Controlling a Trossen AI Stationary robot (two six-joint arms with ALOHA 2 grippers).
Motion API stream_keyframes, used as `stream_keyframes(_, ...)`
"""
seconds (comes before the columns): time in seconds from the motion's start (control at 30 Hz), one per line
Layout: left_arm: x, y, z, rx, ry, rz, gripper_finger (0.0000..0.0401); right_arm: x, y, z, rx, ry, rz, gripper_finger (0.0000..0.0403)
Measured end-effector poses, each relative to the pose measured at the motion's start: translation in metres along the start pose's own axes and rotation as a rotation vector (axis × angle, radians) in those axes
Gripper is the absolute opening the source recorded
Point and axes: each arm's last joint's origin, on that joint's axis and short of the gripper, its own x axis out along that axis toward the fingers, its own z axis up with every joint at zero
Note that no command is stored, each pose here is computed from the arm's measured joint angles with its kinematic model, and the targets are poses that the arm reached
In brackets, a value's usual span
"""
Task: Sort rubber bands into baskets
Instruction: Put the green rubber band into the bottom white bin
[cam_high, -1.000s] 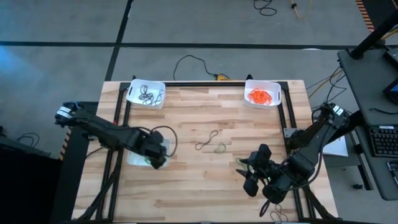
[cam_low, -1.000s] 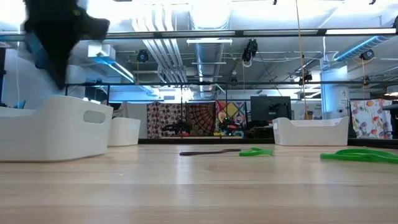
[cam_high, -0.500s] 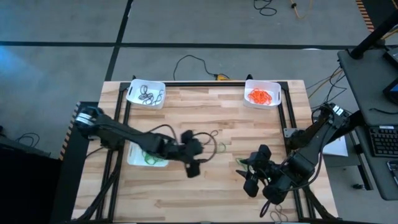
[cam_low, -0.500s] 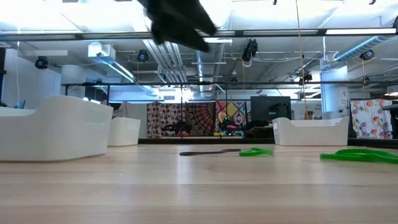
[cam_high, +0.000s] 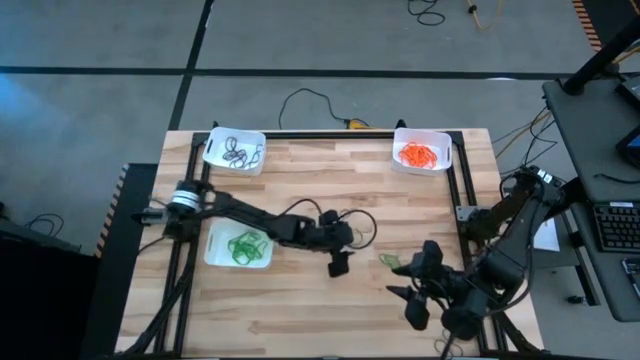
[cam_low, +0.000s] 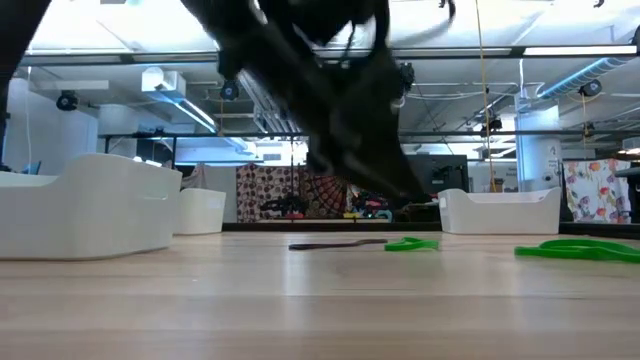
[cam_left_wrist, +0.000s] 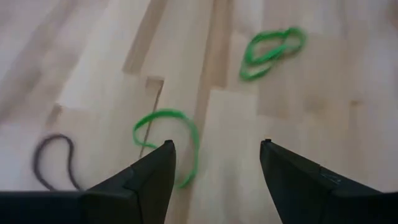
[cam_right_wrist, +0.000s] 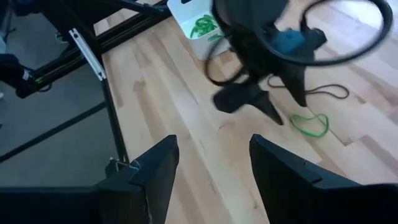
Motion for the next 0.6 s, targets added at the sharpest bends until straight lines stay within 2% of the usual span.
stream_keyframes(0.13, 0.022, 0.007, -0.013, 0.017, 0.029, -0.024, 0.0217, -0.001, 0.001, -0.001, 0.026, 0.002, 0.003, 0.0192)
stream_keyframes(0.27, 0.038, 0.007, -0.029, -0.010, 0.057, 0.047, 0.0217, -0.001, 0.001, -0.001, 0.026, 0.002, 0.003, 0.0192)
stream_keyframes(0.43, 0.046, 0.010, -0.033, -0.061, 0.051, 0.083, 0.0216, -0.001, 0.001, -0.002, 0.022, 0.003, 0.001, 0.0192)
stream_keyframes(0.53, 0.049, 0.013, -0.037, -0.109, 0.075, 0.102, 0.0200, -0.001, 0.000, -0.002, 0.006, 0.003, 0.000, 0.0192)
stream_keyframes(0.6, 0.053, 0.017, -0.041, -0.179, 0.097, 0.120, 0.0173, 0.000, 0.000, -0.001, 0.005, 0.003, -0.002, 0.0192)
